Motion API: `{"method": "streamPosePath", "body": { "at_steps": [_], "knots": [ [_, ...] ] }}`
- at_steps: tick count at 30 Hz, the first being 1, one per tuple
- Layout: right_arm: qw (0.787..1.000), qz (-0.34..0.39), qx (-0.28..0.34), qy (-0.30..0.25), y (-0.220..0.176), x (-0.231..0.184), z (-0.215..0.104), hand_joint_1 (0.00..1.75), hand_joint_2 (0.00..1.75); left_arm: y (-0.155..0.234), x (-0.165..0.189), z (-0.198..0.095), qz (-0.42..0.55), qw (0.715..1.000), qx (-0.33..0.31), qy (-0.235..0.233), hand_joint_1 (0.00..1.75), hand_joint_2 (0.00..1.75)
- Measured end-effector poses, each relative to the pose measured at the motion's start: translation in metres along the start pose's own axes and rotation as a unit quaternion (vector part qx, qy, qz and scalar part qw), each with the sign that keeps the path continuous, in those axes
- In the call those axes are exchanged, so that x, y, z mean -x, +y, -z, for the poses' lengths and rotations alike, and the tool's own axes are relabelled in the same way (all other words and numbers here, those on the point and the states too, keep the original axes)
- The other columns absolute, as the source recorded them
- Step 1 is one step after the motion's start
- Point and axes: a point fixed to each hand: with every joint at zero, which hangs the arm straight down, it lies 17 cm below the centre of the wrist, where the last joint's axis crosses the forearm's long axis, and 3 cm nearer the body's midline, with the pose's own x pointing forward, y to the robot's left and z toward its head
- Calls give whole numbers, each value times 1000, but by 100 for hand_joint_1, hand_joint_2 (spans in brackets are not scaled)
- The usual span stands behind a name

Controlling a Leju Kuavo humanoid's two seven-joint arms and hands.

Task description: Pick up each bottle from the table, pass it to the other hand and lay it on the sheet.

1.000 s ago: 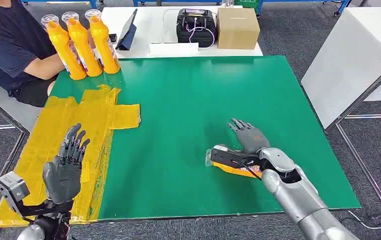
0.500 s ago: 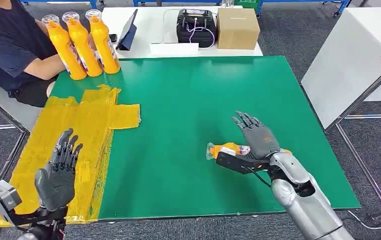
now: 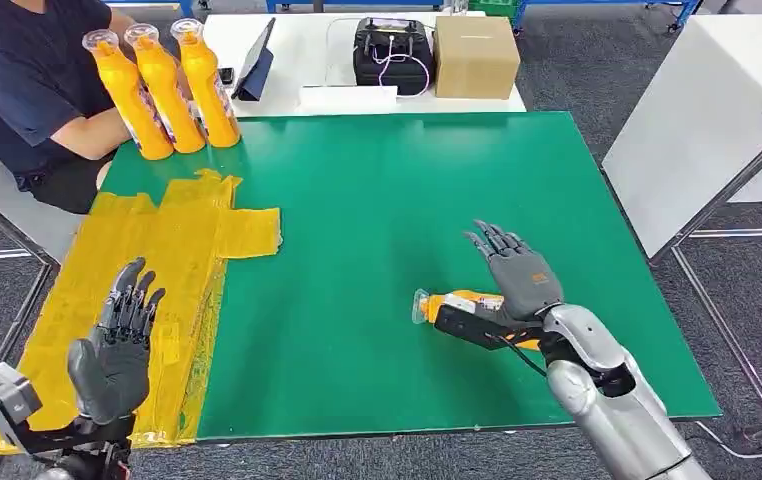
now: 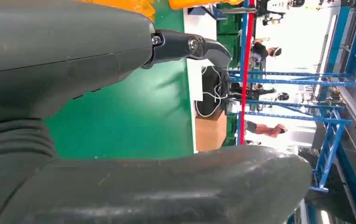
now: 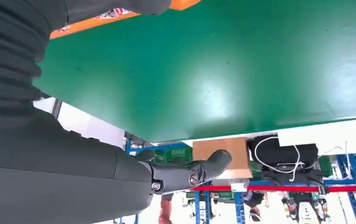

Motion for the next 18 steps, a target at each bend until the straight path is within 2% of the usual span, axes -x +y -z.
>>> {"method": "streamPosePath", "body": {
  "at_steps": [18],
  "knots": [
    [1000,1,2,1,-2,1,-1,0,175,0,0,0,0,1000,0,0,0,0]
  ]
}}
